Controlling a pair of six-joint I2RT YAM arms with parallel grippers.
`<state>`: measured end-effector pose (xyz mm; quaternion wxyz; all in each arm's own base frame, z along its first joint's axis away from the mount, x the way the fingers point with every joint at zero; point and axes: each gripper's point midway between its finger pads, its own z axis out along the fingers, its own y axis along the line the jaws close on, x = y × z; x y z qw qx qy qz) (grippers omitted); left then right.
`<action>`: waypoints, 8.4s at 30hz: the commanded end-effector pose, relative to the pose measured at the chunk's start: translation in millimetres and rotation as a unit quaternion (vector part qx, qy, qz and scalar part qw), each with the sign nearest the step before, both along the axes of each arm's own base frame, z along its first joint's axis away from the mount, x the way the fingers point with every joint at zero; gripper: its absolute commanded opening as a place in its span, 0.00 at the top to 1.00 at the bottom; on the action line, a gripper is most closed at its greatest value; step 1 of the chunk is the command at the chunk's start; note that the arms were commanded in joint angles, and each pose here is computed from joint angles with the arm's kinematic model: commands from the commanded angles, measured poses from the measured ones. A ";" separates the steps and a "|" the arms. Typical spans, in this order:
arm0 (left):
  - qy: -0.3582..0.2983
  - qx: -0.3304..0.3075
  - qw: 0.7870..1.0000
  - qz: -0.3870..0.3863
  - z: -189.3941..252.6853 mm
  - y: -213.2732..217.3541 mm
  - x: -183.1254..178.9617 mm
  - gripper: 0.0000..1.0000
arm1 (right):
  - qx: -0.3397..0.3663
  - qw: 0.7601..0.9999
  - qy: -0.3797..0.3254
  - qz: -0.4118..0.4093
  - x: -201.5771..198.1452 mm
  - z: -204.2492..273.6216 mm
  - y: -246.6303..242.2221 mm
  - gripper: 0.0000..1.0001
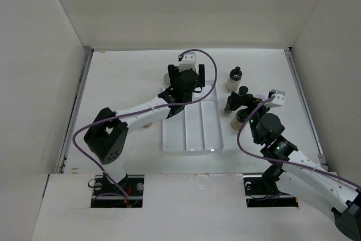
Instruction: Organize the condiment bottles
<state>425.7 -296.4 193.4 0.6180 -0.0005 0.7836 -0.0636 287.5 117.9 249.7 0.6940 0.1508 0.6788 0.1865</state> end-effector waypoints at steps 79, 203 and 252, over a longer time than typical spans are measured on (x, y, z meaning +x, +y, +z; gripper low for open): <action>-0.157 -0.235 0.953 -0.112 22.9 84.3 -167.0 0.11 | -0.110 0.992 0.061 0.018 150.4 34.5 93.8 0.46; -0.143 -0.236 0.959 -0.069 2.9 100.2 -155.5 0.12 | -0.116 0.982 0.081 0.122 72.0 -23.0 164.7 0.02; -0.139 -0.237 0.958 -0.079 2.6 93.3 -157.6 0.12 | -0.108 0.984 0.125 0.070 13.3 -13.5 90.4 0.43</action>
